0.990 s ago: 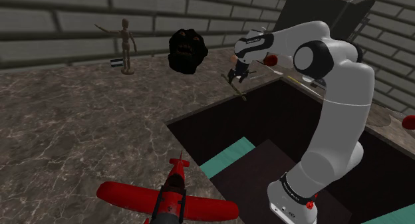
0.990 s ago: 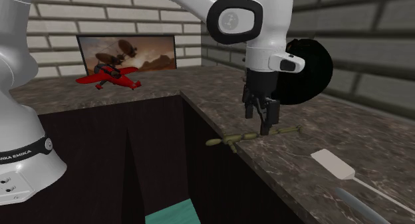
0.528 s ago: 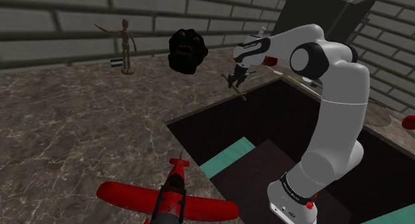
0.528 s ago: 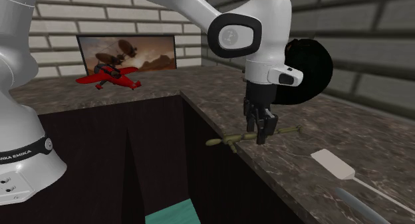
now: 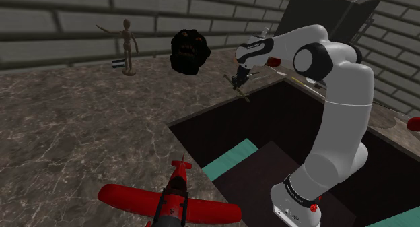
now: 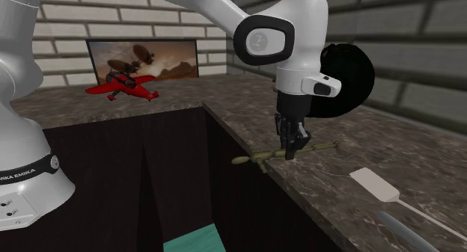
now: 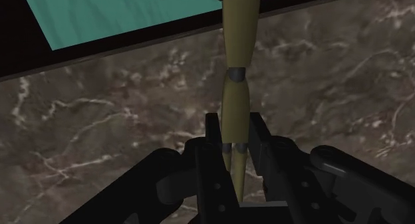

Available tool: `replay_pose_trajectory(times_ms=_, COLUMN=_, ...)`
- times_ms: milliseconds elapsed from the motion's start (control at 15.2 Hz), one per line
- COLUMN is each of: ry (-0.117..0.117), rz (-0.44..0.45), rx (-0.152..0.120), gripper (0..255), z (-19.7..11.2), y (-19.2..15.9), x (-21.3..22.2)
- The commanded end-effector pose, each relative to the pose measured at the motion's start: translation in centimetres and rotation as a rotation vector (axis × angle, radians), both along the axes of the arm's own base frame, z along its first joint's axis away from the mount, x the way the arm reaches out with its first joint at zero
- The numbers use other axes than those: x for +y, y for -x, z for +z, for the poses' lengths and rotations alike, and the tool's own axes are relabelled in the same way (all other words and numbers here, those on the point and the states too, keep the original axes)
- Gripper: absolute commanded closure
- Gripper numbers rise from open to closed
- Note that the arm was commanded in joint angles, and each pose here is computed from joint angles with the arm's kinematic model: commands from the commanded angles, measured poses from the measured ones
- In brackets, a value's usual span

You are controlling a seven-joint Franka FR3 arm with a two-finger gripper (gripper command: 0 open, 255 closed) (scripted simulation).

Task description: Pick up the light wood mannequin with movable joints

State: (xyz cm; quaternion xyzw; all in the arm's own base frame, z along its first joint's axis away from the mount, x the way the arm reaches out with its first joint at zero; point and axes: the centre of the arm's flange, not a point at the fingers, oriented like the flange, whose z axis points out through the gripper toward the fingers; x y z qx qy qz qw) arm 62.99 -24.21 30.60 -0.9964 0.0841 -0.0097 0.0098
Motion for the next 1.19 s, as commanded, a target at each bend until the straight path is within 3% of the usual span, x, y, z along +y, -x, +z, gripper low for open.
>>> replay_pose_trajectory(times_ms=0, ry=0.0, rz=0.0, rx=0.001, gripper=255, z=0.0, y=0.0, x=0.0)
replay_pose_trajectory(times_ms=1122, ry=0.0, rz=0.0, rx=0.001, gripper=255, z=8.0, y=0.0, x=0.0)
